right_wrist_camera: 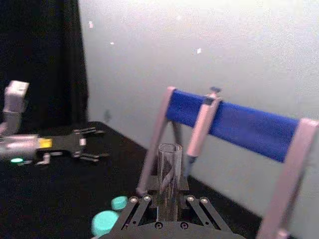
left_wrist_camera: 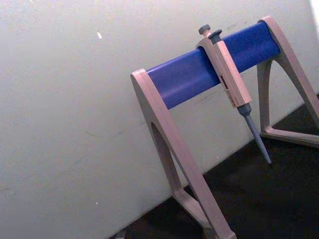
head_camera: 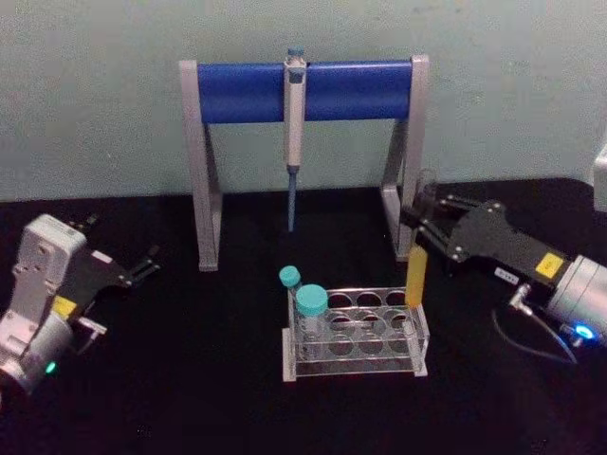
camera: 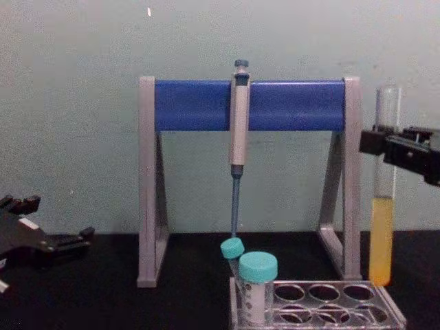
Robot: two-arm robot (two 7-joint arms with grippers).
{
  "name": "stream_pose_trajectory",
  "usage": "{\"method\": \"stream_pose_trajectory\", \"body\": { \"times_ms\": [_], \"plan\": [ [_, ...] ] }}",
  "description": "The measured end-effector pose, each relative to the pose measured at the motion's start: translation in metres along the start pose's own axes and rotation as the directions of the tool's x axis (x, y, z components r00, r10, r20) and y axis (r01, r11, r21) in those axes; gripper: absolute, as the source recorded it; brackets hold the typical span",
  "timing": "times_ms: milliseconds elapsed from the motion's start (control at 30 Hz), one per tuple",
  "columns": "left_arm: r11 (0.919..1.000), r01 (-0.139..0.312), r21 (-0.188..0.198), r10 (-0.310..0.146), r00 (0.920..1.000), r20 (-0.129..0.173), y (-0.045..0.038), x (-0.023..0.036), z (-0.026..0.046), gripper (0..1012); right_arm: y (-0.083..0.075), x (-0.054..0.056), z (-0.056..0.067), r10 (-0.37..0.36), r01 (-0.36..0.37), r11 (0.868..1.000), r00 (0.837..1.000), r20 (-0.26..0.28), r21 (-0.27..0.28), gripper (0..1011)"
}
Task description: Pick up the test tube from the test tube rack, shake it, then place it back into the test tube rack.
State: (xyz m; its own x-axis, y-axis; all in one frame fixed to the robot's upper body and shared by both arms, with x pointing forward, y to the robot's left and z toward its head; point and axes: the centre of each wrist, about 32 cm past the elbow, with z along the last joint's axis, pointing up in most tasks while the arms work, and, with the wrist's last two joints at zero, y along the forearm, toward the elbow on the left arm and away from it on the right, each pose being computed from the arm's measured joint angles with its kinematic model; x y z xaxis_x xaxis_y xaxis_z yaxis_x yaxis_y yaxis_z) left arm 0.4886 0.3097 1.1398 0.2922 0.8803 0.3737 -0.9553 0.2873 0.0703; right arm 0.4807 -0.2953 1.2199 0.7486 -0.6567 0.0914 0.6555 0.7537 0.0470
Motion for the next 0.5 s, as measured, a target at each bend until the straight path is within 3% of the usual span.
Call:
{"method": "stream_pose_trajectory", "body": {
  "times_ms": [233,500],
  "plan": [
    [1.0,0.0,0.0,0.0,1.0,0.0,0.0,0.0,0.0,1002,0.012,0.002,0.001,-0.045,0.043,0.997,0.999,0.03,0.065,237],
    [1.0,0.0,0.0,0.0,1.0,0.0,0.0,0.0,0.0,1001,0.032,0.003,-0.005,0.004,-0.001,0.992,1.0,-0.018,0.124,237]
  ]
}}
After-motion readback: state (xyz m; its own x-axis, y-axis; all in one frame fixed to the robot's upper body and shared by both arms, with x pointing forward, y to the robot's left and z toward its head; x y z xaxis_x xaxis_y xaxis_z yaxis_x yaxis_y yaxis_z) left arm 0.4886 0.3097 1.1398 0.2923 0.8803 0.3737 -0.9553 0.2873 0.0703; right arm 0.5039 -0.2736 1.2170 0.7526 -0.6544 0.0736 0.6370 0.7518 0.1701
